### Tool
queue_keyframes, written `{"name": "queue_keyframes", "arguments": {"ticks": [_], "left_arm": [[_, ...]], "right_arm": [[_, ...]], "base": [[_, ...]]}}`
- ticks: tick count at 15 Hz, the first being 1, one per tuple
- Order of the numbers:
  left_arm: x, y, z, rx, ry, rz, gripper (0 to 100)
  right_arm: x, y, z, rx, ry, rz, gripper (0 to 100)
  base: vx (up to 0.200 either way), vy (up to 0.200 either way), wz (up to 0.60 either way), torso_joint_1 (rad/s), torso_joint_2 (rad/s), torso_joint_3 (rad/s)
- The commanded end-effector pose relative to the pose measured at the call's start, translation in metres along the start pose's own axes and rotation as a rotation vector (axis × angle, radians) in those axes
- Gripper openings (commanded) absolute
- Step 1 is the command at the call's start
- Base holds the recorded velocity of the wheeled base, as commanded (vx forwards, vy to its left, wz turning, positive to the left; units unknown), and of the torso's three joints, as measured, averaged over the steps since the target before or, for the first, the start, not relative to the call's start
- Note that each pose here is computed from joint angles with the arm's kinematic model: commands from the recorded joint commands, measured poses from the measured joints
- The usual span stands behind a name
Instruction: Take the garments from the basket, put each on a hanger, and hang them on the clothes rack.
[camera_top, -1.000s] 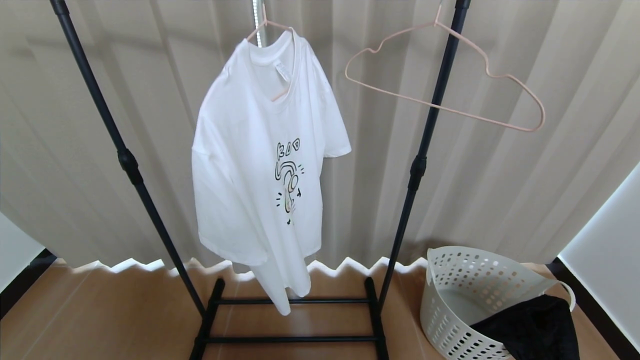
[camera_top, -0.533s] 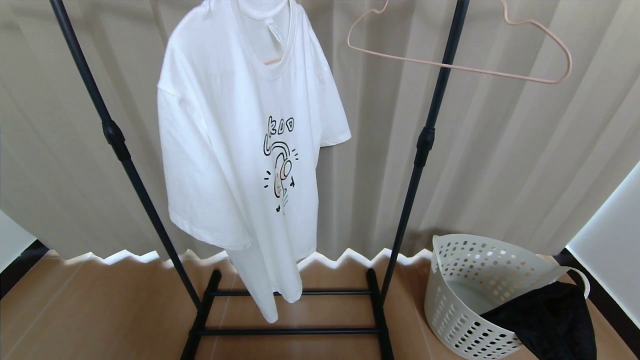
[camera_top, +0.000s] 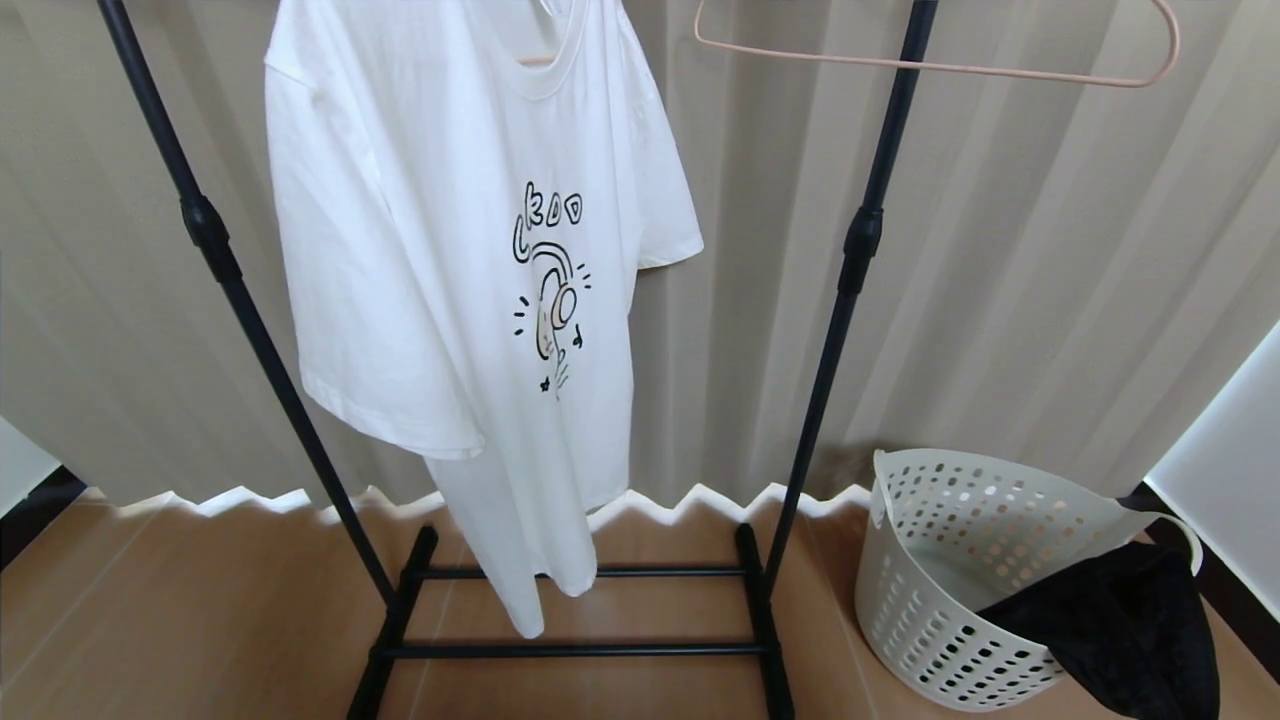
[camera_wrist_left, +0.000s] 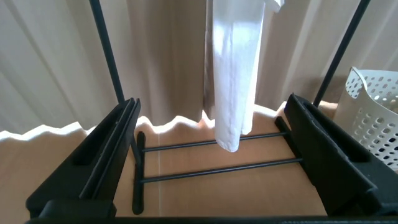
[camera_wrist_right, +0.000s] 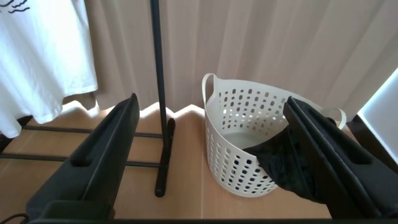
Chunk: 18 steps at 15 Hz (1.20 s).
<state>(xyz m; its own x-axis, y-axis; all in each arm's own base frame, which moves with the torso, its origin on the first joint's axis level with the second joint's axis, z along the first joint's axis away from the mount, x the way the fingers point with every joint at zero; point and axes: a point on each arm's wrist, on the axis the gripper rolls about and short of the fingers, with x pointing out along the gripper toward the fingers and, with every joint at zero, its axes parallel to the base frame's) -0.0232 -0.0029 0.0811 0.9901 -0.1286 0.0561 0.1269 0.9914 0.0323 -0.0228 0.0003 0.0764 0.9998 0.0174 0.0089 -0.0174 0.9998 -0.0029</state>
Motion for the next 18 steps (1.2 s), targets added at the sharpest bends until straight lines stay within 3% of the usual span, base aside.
{"name": "queue_keyframes", "arguments": {"ticks": [1, 7, 13, 18], "left_arm": [[0.0001, 0.0000, 0.0000, -0.001, 0.001, -0.001, 100], [0.0001, 0.0000, 0.0000, -0.001, 0.001, -0.001, 100], [0.0001, 0.0000, 0.0000, 0.001, 0.001, -0.003, 100], [0.0001, 0.0000, 0.0000, 0.001, 0.001, -0.003, 100]], "right_arm": [[0.0000, 0.0000, 0.0000, 0.000, 0.000, -0.001, 100], [0.0000, 0.0000, 0.0000, 0.000, 0.000, 0.001, 100], [0.0000, 0.0000, -0.0002, -0.002, 0.001, 0.001, 100], [0.0000, 0.0000, -0.0002, -0.002, 0.001, 0.001, 100]], "base": [[0.000, 0.000, 0.00, 0.012, 0.12, 0.124], [0.000, 0.000, -0.60, 0.005, 0.02, 0.030], [0.000, 0.000, 0.00, 0.000, 0.00, 0.000], [0.000, -0.200, 0.00, 0.002, 0.00, 0.002]]}}
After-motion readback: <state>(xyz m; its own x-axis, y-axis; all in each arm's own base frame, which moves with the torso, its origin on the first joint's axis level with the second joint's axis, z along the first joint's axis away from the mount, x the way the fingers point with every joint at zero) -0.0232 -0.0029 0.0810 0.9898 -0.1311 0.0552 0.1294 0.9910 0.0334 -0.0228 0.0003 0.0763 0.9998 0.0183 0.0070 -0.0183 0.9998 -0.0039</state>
